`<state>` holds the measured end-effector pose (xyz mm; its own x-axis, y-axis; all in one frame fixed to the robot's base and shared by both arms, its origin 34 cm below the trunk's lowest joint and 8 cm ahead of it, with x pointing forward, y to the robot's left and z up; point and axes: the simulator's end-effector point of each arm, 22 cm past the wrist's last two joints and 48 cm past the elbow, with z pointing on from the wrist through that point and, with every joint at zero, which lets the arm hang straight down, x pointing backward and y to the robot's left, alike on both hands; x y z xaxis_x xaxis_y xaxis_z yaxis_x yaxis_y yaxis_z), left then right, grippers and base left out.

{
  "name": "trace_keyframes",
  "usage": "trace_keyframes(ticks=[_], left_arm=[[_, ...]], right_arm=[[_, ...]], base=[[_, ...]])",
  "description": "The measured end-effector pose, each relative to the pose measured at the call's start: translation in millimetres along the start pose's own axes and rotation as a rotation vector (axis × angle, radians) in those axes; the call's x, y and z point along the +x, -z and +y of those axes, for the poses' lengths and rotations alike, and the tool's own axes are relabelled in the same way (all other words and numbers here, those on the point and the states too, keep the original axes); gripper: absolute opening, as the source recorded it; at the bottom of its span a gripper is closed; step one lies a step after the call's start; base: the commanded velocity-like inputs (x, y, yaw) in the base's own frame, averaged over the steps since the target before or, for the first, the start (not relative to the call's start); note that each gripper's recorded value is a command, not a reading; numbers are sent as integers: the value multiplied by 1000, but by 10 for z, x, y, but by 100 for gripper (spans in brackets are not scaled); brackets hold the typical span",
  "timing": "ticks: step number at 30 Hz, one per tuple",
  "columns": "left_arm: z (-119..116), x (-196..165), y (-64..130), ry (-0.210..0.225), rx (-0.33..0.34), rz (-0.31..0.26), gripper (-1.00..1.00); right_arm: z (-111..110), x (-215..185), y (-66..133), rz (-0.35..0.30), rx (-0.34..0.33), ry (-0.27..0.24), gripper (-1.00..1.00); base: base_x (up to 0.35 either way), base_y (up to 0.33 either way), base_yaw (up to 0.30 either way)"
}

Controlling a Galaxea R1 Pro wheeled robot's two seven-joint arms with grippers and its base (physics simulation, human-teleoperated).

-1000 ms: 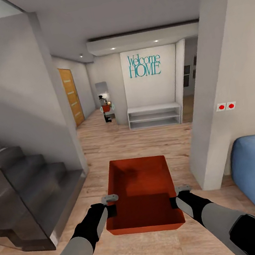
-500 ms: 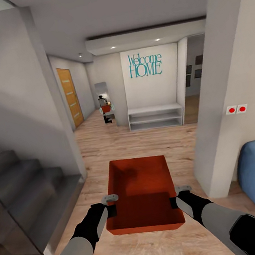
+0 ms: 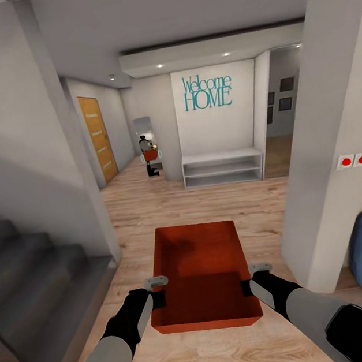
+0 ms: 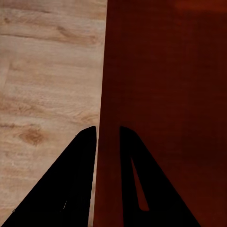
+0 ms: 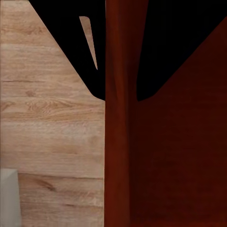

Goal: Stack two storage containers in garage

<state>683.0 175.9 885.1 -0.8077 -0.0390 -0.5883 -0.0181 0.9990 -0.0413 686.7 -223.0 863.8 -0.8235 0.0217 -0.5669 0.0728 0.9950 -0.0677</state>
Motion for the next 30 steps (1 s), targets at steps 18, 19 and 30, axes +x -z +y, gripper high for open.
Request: trace_keyframes(ticks=[18, 19, 30], left_arm=[[-3, -1, 1, -1, 0, 0, -100], [-2, 0, 0, -1, 0, 0, -100], [-2, 3, -1, 0, 0, 1, -100]], right_arm=[[-3, 0, -1, 0, -1, 0, -100], [-2, 0, -1, 0, 0, 0, -100], [-1, 1, 0, 1, 0, 2, -100]], base=[[322, 0, 0], [322, 0, 0], [322, 0, -63]])
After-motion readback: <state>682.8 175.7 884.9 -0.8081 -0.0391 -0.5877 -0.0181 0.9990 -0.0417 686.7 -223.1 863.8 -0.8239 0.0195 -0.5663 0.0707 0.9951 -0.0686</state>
